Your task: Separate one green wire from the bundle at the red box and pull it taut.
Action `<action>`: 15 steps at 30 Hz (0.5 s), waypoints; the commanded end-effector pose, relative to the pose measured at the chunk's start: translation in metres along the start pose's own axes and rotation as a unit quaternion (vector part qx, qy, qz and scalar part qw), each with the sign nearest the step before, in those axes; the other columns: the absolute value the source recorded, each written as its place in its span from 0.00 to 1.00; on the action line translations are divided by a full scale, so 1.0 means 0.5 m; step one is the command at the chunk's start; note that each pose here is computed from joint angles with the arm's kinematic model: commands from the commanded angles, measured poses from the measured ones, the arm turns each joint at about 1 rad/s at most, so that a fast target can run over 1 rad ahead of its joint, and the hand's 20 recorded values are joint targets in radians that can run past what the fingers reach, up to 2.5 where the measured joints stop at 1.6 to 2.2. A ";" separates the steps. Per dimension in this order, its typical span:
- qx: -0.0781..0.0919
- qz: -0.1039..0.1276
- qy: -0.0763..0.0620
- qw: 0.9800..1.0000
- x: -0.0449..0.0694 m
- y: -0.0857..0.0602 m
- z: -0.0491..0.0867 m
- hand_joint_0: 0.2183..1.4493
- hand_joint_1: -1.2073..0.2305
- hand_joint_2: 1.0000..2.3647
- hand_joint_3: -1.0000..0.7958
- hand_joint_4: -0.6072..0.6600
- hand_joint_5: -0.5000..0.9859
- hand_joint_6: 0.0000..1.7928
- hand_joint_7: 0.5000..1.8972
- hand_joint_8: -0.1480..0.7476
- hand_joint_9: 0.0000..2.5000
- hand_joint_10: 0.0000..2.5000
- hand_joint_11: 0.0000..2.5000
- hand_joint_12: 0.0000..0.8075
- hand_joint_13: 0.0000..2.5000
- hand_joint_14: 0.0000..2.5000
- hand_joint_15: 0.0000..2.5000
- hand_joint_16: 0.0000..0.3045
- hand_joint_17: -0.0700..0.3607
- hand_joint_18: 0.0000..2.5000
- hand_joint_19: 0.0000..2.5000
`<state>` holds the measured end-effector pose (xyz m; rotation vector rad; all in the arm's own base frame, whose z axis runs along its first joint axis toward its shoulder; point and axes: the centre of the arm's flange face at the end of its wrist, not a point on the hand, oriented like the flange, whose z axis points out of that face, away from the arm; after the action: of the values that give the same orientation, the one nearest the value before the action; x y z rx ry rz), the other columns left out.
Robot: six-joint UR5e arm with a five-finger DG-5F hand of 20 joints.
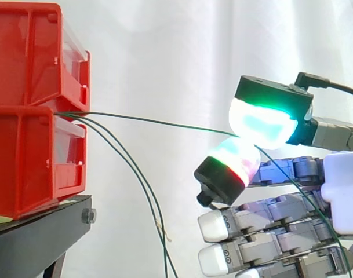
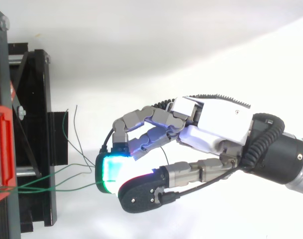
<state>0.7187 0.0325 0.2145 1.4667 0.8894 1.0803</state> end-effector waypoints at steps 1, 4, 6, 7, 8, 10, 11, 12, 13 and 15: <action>0.000 0.000 0.000 1.000 0.001 0.001 0.000 0.32 0.30 0.02 0.53 0.41 0.23 0.50 0.51 0.52 0.33 0.01 0.18 0.46 0.29 0.00 0.10 0.17 0.43 0.30 0.11; 0.000 0.000 0.000 1.000 0.000 0.000 0.000 0.32 0.30 0.02 0.53 0.41 0.23 0.50 0.50 0.52 0.33 0.00 0.18 0.45 0.28 0.00 0.10 0.16 0.42 0.30 0.12; 0.000 0.000 0.000 1.000 0.000 0.000 0.000 0.32 0.30 0.02 0.53 0.41 0.23 0.50 0.50 0.51 0.32 0.01 0.18 0.45 0.28 0.00 0.10 0.16 0.42 0.29 0.12; 0.000 0.000 0.000 1.000 0.000 0.000 0.000 0.32 0.30 0.02 0.53 0.41 0.23 0.50 0.51 0.51 0.32 0.00 0.18 0.45 0.28 0.00 0.09 0.16 0.42 0.29 0.11; -0.001 0.001 0.000 1.000 0.001 0.001 0.001 0.32 0.30 0.02 0.53 0.41 0.23 0.50 0.50 0.51 0.32 0.00 0.18 0.45 0.28 0.00 0.09 0.16 0.42 0.29 0.12; 0.001 -0.001 0.000 1.000 0.000 -0.002 0.000 0.32 0.30 0.02 0.53 0.41 0.23 0.50 0.51 0.52 0.32 0.01 0.19 0.45 0.28 0.00 0.09 0.16 0.42 0.29 0.12; 0.000 0.000 0.000 1.000 0.000 0.000 0.000 0.32 0.30 0.02 0.53 0.40 0.23 0.50 0.50 0.52 0.32 0.01 0.18 0.45 0.28 0.00 0.09 0.16 0.42 0.29 0.12; 0.000 0.000 0.000 1.000 0.000 0.000 0.000 0.32 0.30 0.02 0.53 0.40 0.23 0.50 0.50 0.51 0.32 0.00 0.18 0.45 0.28 0.00 0.09 0.16 0.42 0.29 0.12; 0.000 0.000 -0.001 1.000 -0.002 0.000 0.000 0.32 0.30 0.02 0.53 0.41 0.23 0.50 0.51 0.51 0.32 0.01 0.18 0.45 0.28 0.00 0.09 0.16 0.42 0.29 0.12; 0.000 0.000 -0.001 1.000 -0.002 0.000 0.000 0.32 0.30 0.02 0.53 0.41 0.23 0.50 0.51 0.51 0.32 0.01 0.18 0.45 0.28 0.00 0.09 0.16 0.42 0.29 0.12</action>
<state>0.7186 0.0324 0.2144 1.4670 0.8898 1.0797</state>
